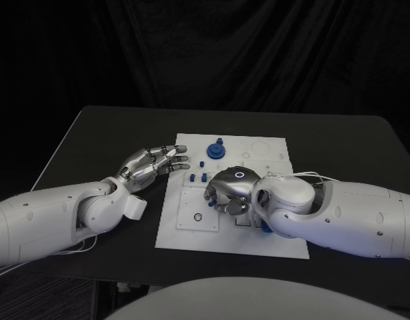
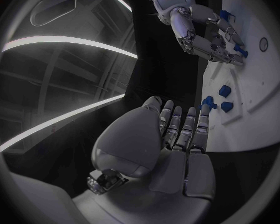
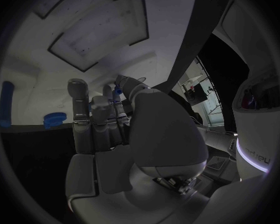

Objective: Assemble the parts on the task board

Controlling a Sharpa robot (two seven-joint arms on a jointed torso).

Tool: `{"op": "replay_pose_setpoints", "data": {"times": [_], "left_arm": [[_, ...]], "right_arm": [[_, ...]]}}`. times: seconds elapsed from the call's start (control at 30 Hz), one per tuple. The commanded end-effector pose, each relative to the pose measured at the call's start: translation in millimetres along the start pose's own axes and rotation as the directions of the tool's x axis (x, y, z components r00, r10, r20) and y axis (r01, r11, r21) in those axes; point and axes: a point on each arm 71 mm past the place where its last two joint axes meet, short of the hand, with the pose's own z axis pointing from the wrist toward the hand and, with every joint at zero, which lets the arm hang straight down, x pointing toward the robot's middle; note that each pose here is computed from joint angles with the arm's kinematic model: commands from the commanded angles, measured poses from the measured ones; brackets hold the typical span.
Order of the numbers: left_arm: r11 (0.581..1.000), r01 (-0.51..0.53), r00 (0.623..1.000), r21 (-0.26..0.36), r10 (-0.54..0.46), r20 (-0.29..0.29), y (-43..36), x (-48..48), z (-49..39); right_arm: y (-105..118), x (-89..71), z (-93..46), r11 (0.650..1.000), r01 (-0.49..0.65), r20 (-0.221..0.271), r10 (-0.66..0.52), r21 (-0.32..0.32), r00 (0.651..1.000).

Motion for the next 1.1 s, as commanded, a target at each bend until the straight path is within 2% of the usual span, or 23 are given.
{"op": "replay_pose_setpoints", "data": {"times": [0.03, 0.47, 1.1], "left_arm": [[1.000, 0.016, 1.000, 0.006, -0.015, -0.012, 0.4, 2.2, 0.6], [1.000, 0.016, 1.000, 0.001, -0.016, -0.013, 1.3, 2.2, 1.0], [1.000, 0.019, 1.000, -0.007, -0.019, -0.016, 2.3, 2.4, 1.5]], "right_arm": [[-1.5, 2.7, -0.4, 1.000, 0.001, -0.014, -0.001, 0.021, 1.000], [-0.2, 2.4, 0.2, 1.000, -0.001, -0.007, 0.001, 0.013, 1.000], [2.9, -0.6, 1.0, 1.000, -0.009, 0.035, 0.009, -0.009, 0.999]]}}
